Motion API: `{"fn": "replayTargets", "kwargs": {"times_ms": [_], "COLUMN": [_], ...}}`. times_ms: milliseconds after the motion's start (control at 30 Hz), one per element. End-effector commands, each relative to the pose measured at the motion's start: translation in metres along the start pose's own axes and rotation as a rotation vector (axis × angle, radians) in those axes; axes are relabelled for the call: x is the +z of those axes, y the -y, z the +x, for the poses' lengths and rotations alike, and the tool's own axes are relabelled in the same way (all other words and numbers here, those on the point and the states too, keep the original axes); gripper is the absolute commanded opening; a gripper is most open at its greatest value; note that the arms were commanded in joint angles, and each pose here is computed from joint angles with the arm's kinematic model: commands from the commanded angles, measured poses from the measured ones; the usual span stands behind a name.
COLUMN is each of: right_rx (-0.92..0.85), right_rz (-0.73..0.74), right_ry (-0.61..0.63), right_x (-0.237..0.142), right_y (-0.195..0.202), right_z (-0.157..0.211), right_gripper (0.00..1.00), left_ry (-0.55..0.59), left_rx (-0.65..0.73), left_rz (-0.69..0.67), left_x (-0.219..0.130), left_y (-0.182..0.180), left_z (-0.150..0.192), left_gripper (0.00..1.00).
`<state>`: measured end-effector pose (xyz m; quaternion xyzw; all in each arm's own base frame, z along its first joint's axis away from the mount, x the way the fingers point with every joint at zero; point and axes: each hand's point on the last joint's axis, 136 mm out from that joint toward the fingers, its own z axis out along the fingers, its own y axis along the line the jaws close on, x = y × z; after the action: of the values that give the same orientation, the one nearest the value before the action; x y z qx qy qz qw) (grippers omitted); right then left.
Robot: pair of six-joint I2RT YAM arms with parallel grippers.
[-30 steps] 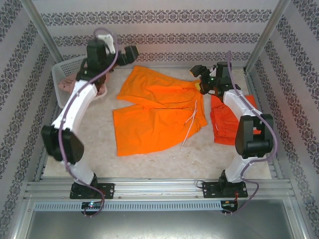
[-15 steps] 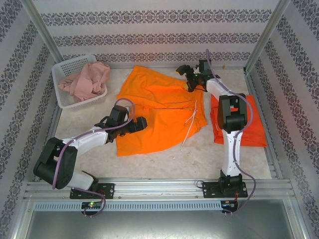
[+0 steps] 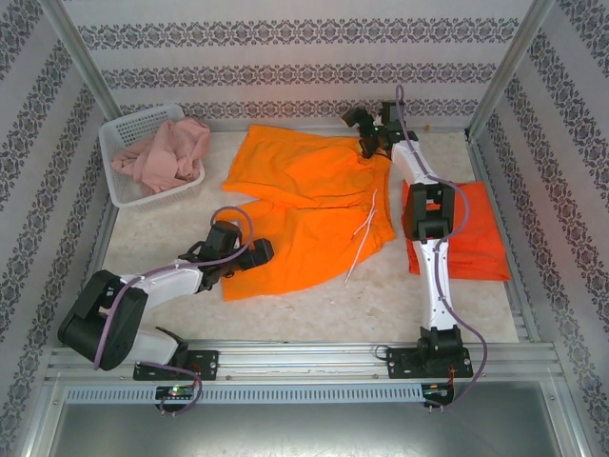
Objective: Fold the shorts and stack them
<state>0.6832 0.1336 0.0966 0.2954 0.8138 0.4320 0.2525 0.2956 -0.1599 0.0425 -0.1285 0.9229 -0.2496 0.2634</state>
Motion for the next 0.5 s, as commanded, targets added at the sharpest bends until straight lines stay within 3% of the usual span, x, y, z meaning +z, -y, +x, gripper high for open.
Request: {"fn": "replayTargets", "kwargs": {"times_ms": [0,100,200,333,467], "right_rx": [0.038,0.094,0.093,0.037,-0.040], "right_rz": [0.054,0.101,0.073,-0.020,-0.108], "right_ry": [0.038,0.053,0.056,0.061,0.068], "right_x": [0.004,0.005,0.003,-0.013,-0.044], "right_y": [0.018,0.033,0.024,-0.022,-0.077], "right_z": [-0.012,-0.016,-0.017,-0.019,-0.015], "right_gripper": [0.98,0.98,0.98,0.98,0.98], "left_ry": [-0.005,0.026,0.087,0.139,0.110], "left_rx": [-0.008,0.030,0.041,0.031,-0.025], "left_rz": [-0.027,-0.016,0.020,0.012,-0.082], "left_x": [-0.006,-0.020,-0.042,-0.077,-0.100], "left_y": [-0.004,0.010,0.027,0.034,0.009], "left_z": [0.004,-0.012,-0.030,-0.042,-0.025], "left_gripper": [1.00,1.00,1.00,1.00,0.97]}}
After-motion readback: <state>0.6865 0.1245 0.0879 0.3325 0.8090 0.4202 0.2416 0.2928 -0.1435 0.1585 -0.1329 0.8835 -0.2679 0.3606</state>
